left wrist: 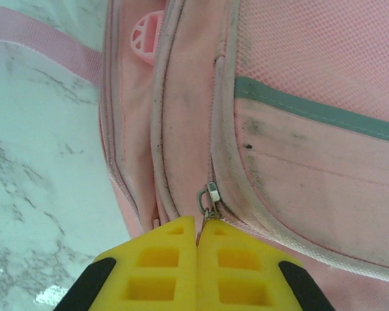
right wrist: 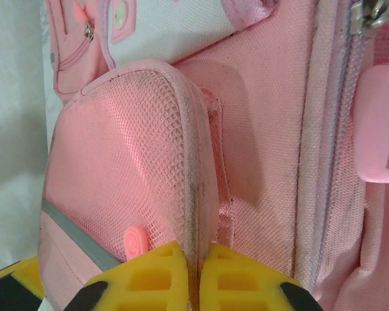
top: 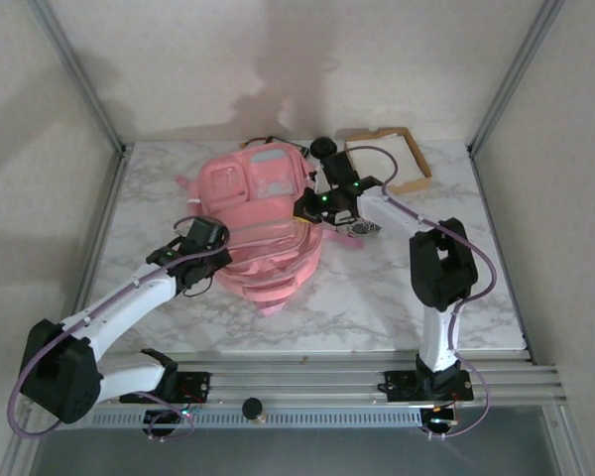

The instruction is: Pack books, pencil case, and school supplies into a backpack

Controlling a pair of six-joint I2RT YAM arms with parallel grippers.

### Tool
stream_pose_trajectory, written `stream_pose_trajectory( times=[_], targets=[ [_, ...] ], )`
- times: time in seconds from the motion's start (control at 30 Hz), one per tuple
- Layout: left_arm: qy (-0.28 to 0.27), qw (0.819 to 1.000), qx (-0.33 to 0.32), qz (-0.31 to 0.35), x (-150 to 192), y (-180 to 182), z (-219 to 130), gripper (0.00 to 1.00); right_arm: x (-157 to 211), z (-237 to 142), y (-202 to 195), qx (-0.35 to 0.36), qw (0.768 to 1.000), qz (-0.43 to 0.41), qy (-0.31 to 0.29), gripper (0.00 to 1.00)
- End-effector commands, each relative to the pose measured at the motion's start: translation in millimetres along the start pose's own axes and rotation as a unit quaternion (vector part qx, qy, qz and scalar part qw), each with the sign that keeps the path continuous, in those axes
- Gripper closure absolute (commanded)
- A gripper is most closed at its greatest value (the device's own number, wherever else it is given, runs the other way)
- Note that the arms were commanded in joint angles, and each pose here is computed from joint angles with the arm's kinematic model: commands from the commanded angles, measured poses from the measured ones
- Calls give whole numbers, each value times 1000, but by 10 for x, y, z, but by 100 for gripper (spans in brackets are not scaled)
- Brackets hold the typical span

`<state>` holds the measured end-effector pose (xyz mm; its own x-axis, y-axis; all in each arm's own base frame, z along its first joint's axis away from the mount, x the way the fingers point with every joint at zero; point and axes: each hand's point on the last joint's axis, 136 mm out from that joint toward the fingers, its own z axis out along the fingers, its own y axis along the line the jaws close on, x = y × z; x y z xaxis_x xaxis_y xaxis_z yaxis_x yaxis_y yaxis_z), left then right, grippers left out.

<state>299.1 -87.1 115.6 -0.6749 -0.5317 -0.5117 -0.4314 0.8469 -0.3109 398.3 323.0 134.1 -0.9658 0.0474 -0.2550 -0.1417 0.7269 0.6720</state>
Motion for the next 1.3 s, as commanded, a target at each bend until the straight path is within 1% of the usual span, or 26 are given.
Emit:
stream_pose_trajectory(
  times=[0.0, 0.03, 0.07, 0.1, 0.13, 0.2, 0.23, 0.27, 0.3, 0.33, 0.37, 0.4, 0.43, 0.47, 0.5, 0.57, 0.63, 0.73, 0.8, 0.9, 1.0, 1.1, 1.2, 1.27],
  targets=[
    [-4, 993, -112, 24, 56, 476, -2, 100, -688, -193, -362, 84, 990, -19, -114, 100],
    [-11, 995, -81, 49, 103, 244, -68, 100, -674, -196, -338, 79, 991, -20, -109, 100],
    [-9, 996, -55, 66, 180, 71, -106, 100, -666, -221, -311, 73, 991, -21, -110, 96],
    [15, 997, -27, 77, 324, -80, -71, 100, -668, -264, -290, 71, 990, -24, -116, 85],
    [45, 995, -13, 83, 461, -150, 0, 100, -668, -302, -272, 71, 990, -30, -120, 73],
    [42, 994, -54, 89, 510, -13, 95, 100, -694, -409, -295, 87, 988, -38, -121, 55],
    [44, 993, -58, 93, 525, 6, 122, 100, -712, -492, -330, 103, 986, -43, -125, 50],
    [46, 993, -52, 92, 535, -18, 130, 100, -736, -584, -366, 115, 984, -47, -131, 45],
    [52, 994, -33, 92, 561, -102, 117, 100, -768, -708, -435, 129, 981, -47, -141, 37],
    [59, 993, -8, 98, 602, -207, 100, 92, -802, -810, -499, 138, 978, -47, -149, 30],
    [58, 993, 10, 98, 605, -293, 67, 79, -835, -896, -580, 146, 977, -45, -151, 25],
    [58, 994, 20, 95, 602, -333, 32, 68, -863, -940, -654, 148, 977, -43, -148, 21],
    [58, 993, 28, 96, 585, -355, -6, 59, -885, -947, -746, 151, 977, -40, -144, 17],
    [51, 993, 28, 99, 535, -356, -68, 53, -911, -933, -871, 159, 977, -38, -140, 16],
    [37, 994, 17, 102, 457, -314, -136, 52, -918, -890, -984, 163, 977, -38, -131, 16],
    [14, 995, -3, 103, 316, -237, -275, 52, -920, -760, -1077, 150, 981, -47, -114, 13],
    [-10, 995, -2, 99, 191, -255, -367, 50, -930, -631, -1182, 155, 982, -50, -99, 8],
    [-15, 992, 48, 116, 135, -535, -422, 47, -981, -462, -1296, 155, 983, -44, -82, 4],
    [-31, 983, 85, 158, 116, -756, -436, 44, -1027, -409, -1404, 167, 982, -40, -82, 1],
    [-51, 977, 56, 200, -1, -813, -371, 38, -1043, -352, -1586, 175, 981, -27, -74, 1],
    [-55, 975, 58, 207, -41, -924, -328, 36, -973, -336, -1768, 195, 979, -15, -62, 1],
    [-48, 974, 74, 207, -22, -1022, -313, 34, -810, -367, -1901, 204, 978, 4, -53, 1],
    [-46, 975, 83, 202, -12, -1053, -316, 33, -641, -518, -1922, 209, 976, 14, -61, 1],
    [-43, 975, 85, 201, 5, -1056, -309, 32, -504, -587, -1891, 198, 978, 22, -60, 1]
  ],
)
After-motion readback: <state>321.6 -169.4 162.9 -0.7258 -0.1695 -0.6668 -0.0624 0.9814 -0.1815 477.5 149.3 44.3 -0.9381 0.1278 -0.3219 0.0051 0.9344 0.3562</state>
